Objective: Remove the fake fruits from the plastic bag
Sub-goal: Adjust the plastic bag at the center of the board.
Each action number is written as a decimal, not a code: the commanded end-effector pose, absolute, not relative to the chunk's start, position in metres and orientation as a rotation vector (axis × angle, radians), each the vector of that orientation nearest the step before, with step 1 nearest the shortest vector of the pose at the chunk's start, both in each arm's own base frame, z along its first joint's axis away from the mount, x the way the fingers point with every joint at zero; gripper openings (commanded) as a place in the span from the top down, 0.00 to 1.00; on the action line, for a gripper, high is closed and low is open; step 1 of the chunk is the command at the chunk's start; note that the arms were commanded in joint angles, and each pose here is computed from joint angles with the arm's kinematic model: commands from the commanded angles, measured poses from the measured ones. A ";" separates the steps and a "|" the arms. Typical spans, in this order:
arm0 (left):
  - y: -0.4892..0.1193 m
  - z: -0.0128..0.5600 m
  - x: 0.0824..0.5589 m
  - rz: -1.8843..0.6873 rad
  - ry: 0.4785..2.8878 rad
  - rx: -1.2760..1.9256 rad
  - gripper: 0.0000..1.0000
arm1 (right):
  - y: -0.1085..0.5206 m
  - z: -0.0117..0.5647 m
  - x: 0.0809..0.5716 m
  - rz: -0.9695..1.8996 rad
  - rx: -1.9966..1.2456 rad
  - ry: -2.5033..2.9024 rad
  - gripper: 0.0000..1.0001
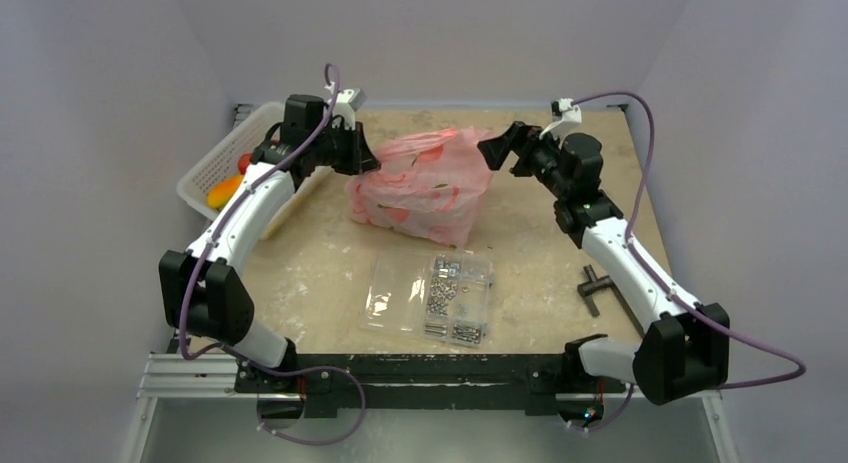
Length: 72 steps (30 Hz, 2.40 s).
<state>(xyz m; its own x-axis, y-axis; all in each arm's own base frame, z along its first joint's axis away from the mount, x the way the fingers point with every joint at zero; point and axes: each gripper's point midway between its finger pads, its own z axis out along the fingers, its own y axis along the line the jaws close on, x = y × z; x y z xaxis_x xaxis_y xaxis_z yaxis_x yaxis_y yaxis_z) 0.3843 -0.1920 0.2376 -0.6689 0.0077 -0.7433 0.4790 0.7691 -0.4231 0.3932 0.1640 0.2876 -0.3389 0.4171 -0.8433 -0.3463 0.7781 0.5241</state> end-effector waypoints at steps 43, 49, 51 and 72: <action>-0.220 0.313 0.367 -0.117 1.846 0.679 0.12 | 0.241 0.302 0.415 0.498 -0.426 1.523 1.00; -0.253 0.313 0.359 0.036 1.720 0.791 0.10 | 0.244 0.306 0.408 0.547 -0.421 1.505 1.00; -0.260 0.308 0.366 0.083 1.719 0.785 0.10 | 0.244 0.311 0.405 0.555 -0.418 1.489 1.00; -0.259 0.311 0.377 0.180 1.779 0.466 0.91 | 0.251 0.335 0.390 0.646 -0.424 1.442 1.00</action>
